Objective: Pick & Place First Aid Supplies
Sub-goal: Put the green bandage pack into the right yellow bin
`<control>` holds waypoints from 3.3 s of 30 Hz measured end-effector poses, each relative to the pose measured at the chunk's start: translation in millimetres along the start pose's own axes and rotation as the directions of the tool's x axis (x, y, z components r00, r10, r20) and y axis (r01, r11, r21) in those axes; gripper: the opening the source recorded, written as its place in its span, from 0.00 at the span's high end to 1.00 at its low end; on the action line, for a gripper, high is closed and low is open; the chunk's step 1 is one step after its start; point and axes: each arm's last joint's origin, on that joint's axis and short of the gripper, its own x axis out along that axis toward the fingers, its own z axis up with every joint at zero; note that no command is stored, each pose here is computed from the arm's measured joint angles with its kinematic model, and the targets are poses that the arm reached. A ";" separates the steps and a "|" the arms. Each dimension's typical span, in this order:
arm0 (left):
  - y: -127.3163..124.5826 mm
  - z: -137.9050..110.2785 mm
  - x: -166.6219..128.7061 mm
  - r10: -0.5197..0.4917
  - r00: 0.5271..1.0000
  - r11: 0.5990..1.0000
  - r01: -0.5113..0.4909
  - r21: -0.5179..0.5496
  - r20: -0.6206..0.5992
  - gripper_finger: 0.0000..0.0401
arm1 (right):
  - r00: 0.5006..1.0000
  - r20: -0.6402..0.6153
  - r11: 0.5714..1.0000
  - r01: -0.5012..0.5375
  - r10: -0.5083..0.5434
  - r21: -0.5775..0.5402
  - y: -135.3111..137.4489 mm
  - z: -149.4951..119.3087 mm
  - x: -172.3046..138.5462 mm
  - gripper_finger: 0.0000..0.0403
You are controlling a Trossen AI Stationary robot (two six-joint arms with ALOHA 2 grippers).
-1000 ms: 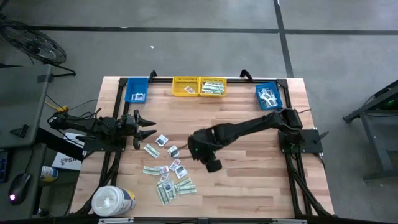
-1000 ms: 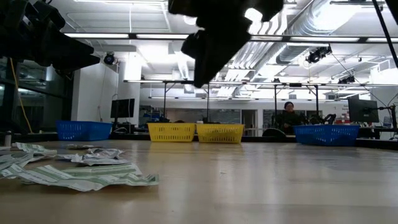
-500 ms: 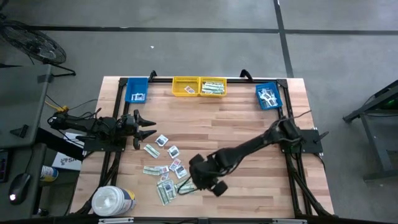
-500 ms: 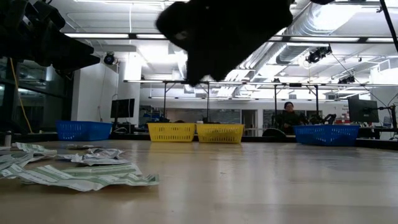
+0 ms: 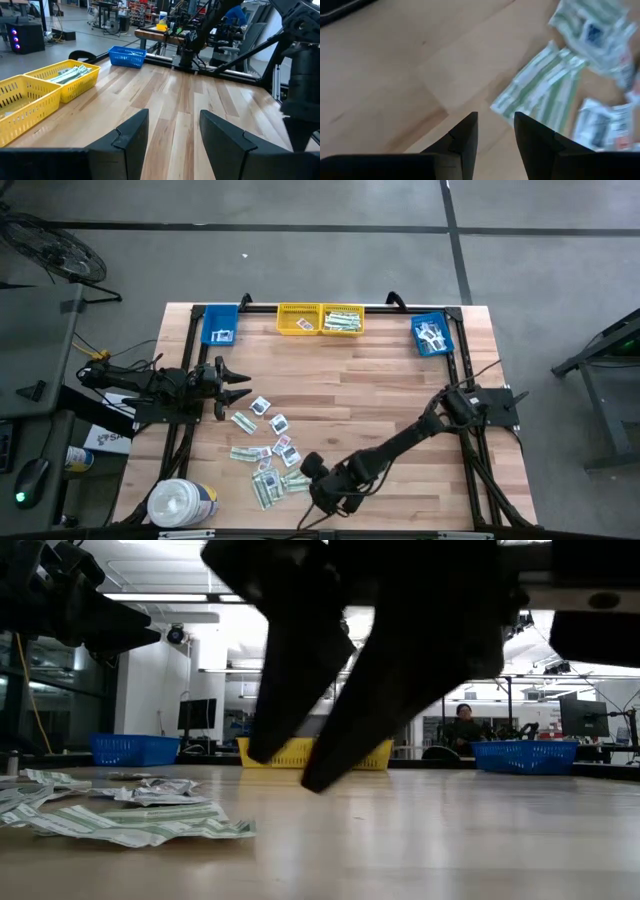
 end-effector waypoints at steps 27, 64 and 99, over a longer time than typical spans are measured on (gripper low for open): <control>0.0 -0.1 0.0 0.000 1.000 1.000 0.000 0.000 0.000 0.56 | 0.997 0.079 0.810 -0.046 -0.001 0.585 -19.1 -3.8 11.6 0.70; 0.0 -0.1 0.0 0.000 1.000 1.000 0.000 0.000 0.000 0.56 | 0.996 -0.018 0.785 -0.056 0.085 0.617 -7.8 -17.6 35.9 0.91; 0.0 -0.2 0.0 0.000 1.000 1.000 0.000 0.000 -0.001 0.56 | 0.873 -0.486 0.715 0.360 -0.033 0.599 -38.5 -61.0 -40.4 1.00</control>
